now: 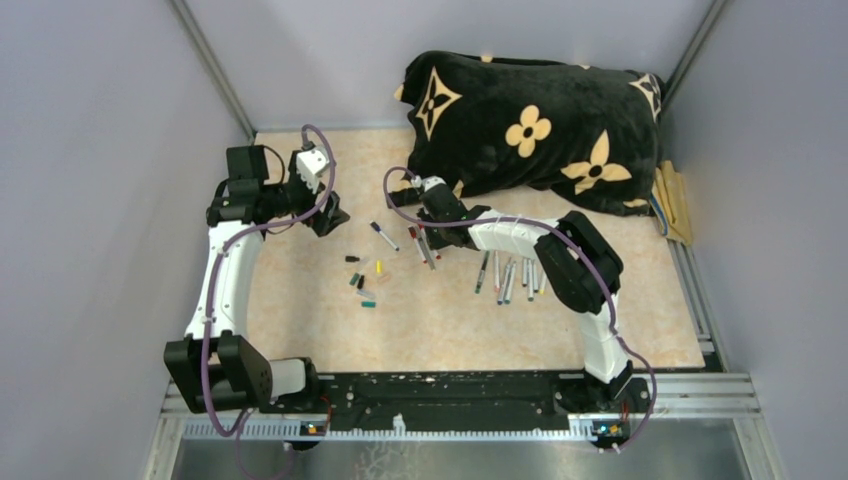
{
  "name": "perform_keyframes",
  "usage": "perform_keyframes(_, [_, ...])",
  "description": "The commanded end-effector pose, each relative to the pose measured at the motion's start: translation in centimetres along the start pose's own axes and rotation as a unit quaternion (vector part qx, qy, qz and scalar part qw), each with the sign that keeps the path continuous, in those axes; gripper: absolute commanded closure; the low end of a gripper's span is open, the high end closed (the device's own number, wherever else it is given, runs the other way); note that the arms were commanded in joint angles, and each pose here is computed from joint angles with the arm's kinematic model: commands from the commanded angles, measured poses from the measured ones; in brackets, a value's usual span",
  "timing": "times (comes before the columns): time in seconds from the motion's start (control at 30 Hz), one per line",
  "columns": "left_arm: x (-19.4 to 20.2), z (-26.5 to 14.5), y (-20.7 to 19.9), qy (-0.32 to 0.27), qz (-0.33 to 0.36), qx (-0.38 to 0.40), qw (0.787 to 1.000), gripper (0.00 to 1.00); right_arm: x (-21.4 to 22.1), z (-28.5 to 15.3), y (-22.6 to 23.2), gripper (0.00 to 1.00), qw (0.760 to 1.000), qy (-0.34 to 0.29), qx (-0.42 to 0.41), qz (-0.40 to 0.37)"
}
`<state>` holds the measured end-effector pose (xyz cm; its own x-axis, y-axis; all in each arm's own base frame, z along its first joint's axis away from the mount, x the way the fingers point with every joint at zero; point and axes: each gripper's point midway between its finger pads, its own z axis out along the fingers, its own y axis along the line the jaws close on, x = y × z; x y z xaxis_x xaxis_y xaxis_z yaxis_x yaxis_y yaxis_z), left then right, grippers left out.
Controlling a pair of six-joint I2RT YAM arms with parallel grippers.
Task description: Open the pen caps
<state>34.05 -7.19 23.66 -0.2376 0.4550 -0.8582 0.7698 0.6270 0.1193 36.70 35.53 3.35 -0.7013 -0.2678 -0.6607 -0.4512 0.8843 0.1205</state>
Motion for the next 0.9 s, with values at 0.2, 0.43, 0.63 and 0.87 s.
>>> perform_keyframes(0.2, [-0.3, -0.1, -2.1, -0.026, -0.007, 0.042, 0.999, 0.01, 1.9, 0.6, -1.0, 0.79, 1.000, 0.007, 0.025, -0.005])
perform_keyframes(0.43, [1.1, 1.0, -4.3, -0.032, -0.016, 0.096, 0.995, 0.01, -0.5, -2.7, -1.4, 1.00, 0.999, -0.036, 0.011, 0.007])
perform_keyframes(0.63, [2.1, 2.0, -6.3, -0.029, 0.022, 0.142, 0.989, 0.01, -3.5, -8.4, 0.7, 1.00, 0.992, -0.058, -0.109, 0.010])
perform_keyframes(0.87, [3.2, 2.8, -9.9, -0.007, 0.147, 0.185, 0.972, 0.01, -1.0, -14.0, 5.6, 1.00, 0.954, 0.016, -0.299, 0.002])
